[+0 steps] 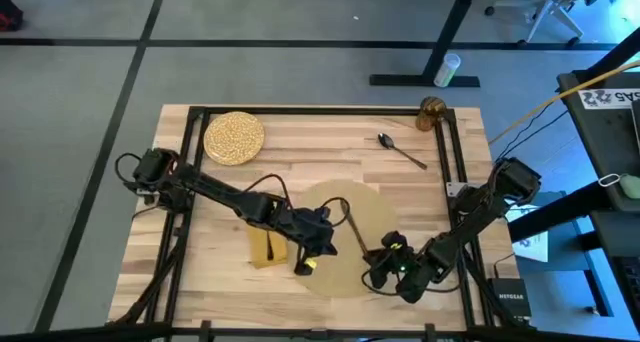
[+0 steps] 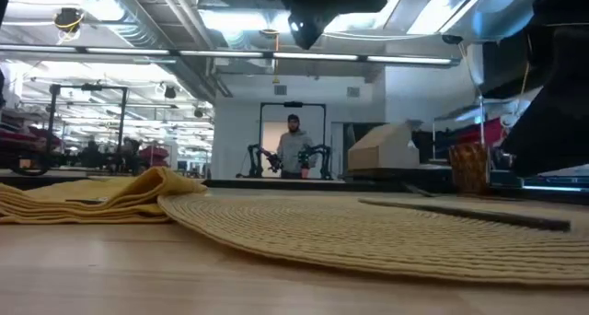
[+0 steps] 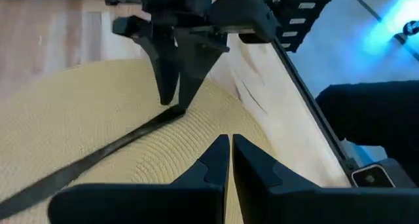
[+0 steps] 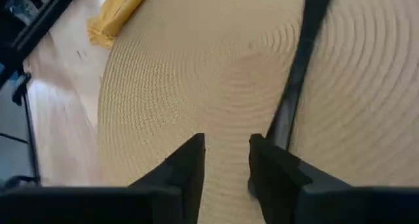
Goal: Set table place
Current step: Put the black table knife on the right of the yellow placemat
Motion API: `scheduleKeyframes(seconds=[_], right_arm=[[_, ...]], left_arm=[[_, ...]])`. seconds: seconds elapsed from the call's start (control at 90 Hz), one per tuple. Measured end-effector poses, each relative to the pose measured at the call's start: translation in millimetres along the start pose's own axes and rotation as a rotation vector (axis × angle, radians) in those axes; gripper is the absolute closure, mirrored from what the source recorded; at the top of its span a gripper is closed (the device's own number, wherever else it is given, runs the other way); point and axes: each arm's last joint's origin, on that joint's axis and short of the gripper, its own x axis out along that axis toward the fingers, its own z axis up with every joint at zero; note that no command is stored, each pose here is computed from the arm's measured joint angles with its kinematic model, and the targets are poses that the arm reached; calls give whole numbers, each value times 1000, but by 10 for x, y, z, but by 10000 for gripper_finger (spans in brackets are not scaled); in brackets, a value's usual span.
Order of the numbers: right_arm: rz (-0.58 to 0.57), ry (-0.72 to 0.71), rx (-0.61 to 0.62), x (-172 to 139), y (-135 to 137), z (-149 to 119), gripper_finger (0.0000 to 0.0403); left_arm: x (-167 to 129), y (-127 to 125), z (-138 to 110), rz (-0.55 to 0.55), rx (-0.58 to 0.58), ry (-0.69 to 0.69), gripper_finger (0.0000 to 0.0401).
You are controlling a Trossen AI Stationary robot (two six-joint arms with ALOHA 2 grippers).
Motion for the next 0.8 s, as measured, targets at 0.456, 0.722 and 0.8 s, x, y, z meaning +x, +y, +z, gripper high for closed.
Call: scheduleKeyframes(seconds=[0.456,0.722,0.8], right_arm=[[-34,185,-528,396,-82,434,394],[-9,234,-739,689,-235,960,402],[10,260,-790,757,-302,1083,402]], left_arm=[[-26,117,-190,156,-53,192,400],[-24,116,-279,196,-111,234,400],[-9,139,-389,220,-139,265,400]])
